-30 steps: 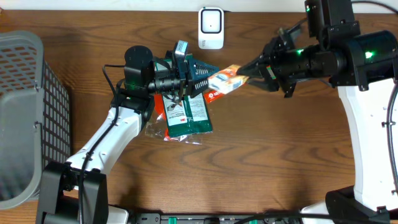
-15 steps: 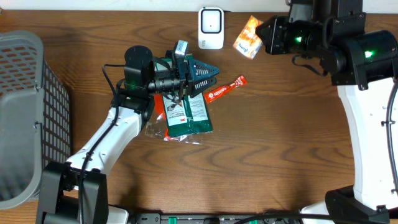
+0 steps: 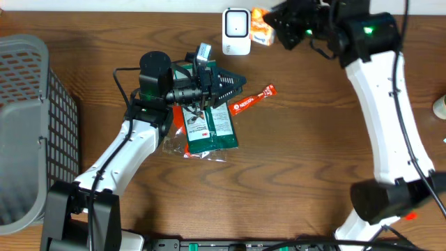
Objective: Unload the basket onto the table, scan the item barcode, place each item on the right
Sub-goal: 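Raise the orange packet up to the white scanner with the right gripper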
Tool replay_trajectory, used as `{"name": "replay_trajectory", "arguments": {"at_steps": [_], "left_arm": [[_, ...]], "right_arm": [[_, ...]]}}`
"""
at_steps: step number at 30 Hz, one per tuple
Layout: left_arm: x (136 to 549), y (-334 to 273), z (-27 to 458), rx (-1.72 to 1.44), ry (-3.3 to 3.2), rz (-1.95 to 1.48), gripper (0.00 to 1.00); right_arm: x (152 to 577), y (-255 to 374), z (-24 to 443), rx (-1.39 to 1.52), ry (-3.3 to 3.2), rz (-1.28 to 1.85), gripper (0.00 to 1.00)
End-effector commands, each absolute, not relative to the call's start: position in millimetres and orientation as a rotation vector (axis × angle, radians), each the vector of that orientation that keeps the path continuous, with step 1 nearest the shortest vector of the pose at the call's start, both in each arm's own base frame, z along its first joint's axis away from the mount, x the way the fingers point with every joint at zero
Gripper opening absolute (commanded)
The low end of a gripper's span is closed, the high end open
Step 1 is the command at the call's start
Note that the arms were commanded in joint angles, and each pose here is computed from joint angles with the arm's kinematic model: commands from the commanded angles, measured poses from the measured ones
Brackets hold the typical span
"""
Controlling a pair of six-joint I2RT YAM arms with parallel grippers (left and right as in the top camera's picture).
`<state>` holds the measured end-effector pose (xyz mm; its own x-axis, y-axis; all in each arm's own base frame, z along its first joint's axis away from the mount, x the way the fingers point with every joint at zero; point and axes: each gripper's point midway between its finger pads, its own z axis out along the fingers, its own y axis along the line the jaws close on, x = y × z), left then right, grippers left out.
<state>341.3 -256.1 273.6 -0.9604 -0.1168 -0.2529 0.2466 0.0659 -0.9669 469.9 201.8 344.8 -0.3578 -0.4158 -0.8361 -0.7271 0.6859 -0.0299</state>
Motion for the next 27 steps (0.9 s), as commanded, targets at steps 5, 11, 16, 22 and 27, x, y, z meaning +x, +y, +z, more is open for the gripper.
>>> {"name": "replay_trajectory", "arguments": {"at_steps": [5,11,16,22,27], "left_arm": [[339,-256,275,0.290,2.010,-1.902,0.46],[339,-256,274,0.324,1.989,-1.875,0.46],[341,-255,274,0.338,1.976,-1.855,0.46],[341,-255,274,0.345,1.971,-1.847,0.46],[344,-255,274,0.354,1.954,-1.815,0.46]], "right_arm": [[466,252,328,-1.204,1.686,0.784,0.01],[469,263,318,-1.277,1.396,1.116,0.01],[496,253,296,-1.226,1.317,1.312,0.01],[524,241,277,-1.231,1.259,1.398,0.01],[532,241,249,-1.213,1.285,1.423,0.01]]}}
